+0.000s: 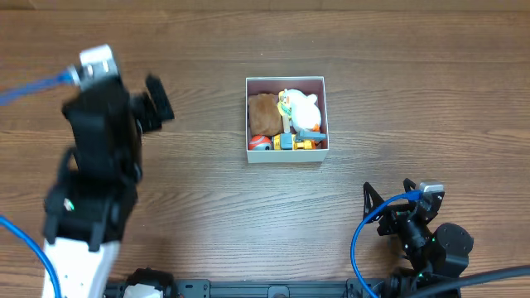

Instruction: Pack container

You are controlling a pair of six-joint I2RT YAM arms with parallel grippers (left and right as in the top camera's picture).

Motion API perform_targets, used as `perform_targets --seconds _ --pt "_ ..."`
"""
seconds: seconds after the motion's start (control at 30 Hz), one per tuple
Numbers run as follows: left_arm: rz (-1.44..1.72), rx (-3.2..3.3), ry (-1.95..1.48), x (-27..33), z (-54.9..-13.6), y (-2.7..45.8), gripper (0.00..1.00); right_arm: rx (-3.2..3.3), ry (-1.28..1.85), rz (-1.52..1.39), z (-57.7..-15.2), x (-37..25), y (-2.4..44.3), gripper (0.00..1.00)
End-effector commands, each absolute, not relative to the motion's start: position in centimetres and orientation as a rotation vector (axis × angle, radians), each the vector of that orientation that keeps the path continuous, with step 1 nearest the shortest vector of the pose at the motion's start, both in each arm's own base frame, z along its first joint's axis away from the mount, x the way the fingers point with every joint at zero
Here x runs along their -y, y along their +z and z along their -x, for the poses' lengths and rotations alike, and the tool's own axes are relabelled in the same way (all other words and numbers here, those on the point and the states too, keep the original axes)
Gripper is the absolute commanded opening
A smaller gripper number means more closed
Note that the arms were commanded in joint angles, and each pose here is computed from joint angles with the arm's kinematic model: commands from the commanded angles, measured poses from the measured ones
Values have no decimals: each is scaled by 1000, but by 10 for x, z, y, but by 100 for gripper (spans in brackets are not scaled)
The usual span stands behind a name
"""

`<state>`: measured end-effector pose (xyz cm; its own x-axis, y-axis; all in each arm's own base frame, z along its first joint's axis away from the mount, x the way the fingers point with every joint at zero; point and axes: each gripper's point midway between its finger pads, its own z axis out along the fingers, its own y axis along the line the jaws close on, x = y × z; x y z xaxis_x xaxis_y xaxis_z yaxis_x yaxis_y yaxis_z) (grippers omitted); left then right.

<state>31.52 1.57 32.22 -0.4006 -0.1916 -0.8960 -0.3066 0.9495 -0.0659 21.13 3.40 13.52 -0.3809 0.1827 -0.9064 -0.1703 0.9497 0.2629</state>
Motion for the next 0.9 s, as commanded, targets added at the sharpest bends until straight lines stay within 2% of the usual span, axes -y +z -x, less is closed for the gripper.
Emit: perform_targets --seconds 0.0,0.07,0.27,0.87 --pt "363 -1999 113 -22 -290 267 100 -1914 368 1 -212 -35 136 100" --pt "371 -1967 78 -23 -274 229 100 -1914 368 2 -212 -35 136 100" --pt "411 -1878 27 -26 -254 177 100 -1914 368 1 -212 -35 136 100" --pt "461 -1675 -53 -39 -236 150 100 -1914 368 2 -212 -35 136 100"
